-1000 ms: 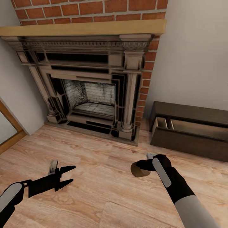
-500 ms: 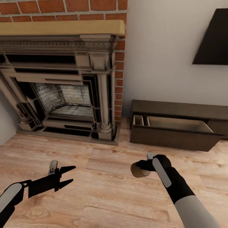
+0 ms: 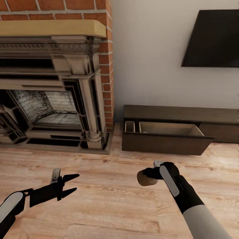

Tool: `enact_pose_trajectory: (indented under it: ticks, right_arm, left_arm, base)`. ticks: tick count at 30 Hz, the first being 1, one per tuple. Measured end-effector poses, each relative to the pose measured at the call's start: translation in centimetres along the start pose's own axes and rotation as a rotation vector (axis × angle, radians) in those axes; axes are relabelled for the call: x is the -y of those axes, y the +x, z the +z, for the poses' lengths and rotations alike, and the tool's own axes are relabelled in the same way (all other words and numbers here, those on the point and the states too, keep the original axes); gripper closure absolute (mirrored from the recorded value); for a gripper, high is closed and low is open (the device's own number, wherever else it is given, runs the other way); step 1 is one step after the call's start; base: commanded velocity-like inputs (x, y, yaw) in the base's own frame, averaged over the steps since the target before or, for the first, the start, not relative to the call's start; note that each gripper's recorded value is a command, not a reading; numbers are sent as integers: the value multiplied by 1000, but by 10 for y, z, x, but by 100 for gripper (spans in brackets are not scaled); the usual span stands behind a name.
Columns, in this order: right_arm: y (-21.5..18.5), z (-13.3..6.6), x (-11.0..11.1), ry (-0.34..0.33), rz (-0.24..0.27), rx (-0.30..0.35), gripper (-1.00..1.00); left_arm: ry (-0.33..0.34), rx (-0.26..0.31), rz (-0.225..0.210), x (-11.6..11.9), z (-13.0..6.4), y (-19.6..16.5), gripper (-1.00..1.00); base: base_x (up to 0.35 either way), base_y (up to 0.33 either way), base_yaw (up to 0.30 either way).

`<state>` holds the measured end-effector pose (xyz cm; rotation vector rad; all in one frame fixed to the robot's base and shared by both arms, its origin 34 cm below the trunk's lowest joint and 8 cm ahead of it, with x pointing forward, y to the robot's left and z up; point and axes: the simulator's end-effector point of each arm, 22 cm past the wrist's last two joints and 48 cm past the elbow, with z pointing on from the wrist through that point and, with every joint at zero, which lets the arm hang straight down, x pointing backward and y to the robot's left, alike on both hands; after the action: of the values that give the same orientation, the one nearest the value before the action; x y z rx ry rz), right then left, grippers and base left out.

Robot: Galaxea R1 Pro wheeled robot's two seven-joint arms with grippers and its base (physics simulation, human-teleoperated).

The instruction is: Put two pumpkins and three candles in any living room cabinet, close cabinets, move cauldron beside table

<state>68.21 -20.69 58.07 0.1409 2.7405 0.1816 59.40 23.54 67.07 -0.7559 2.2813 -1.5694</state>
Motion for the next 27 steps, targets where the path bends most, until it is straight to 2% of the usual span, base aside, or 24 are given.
enact_pose_trajectory:
  ticks: [12,21,27]
  right_arm:
    - [-2,-2,-2,-3,0,6,100]
    - [-6,-7,-3,-4,-2,20,100]
    - [-8,-9,-1,1,-8,25,100]
  left_arm:
    - [-2,1,1,0,0,0,-100]
    - [3,5,9,4,-2,0,-100]
    - [4,5,11,5,-2,0,-100]
  base:
    - [94,-318,-43]
    - [223,-257,-192]
    - [243,-241,-41]
